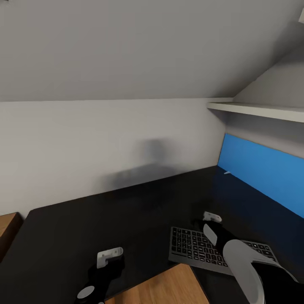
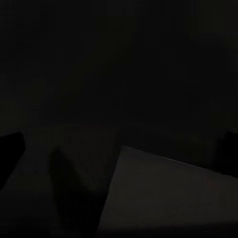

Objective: In the bedroom, organize the workspace by keeping the computer under the desk, ensuring the monitor is on the desk, placing the keyboard on the desk next to the monitor, placing the mouse on the desk next to the keyboard, moving the folder from the swivel chair onto the desk next to the mouse, stacking the notebook on top of the folder with the pen on top of the notebook, and positioning the swivel chair next to the desk.

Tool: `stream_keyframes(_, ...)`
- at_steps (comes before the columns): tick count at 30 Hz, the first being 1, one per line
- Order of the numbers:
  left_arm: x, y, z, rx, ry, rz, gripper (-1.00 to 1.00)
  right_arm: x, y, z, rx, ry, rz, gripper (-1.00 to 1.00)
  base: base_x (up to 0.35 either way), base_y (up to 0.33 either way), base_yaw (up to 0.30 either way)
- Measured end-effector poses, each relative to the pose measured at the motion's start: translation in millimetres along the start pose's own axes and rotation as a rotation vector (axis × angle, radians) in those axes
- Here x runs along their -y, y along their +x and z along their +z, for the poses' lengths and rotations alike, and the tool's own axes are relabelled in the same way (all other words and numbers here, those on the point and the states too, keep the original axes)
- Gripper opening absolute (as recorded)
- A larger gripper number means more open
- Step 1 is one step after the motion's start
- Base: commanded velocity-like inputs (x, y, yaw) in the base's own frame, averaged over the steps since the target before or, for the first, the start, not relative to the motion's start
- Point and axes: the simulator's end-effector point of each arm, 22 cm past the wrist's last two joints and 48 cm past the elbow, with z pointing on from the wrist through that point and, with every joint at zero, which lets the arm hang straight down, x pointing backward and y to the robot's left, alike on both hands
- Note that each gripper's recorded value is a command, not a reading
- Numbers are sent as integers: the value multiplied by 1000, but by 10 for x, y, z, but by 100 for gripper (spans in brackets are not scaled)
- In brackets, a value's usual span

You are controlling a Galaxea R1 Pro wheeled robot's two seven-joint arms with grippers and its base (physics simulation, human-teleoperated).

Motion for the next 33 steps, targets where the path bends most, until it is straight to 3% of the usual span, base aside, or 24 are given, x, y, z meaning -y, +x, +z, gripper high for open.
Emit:
stream_keyframes(8,0,0,-1,0,0,0,100,-64,39,-1,-4,-10,-62,100,0,0,0)
stream_keyframes(23,-4,2,0,-1,0,1,100,-81,48,-2,-5,-12,-70,100,0,0,117)
stream_keyframes(33,-7,0,1,0,-1,1,100,-105,43,-2,-5,-25,-64,100,-12,2,18)
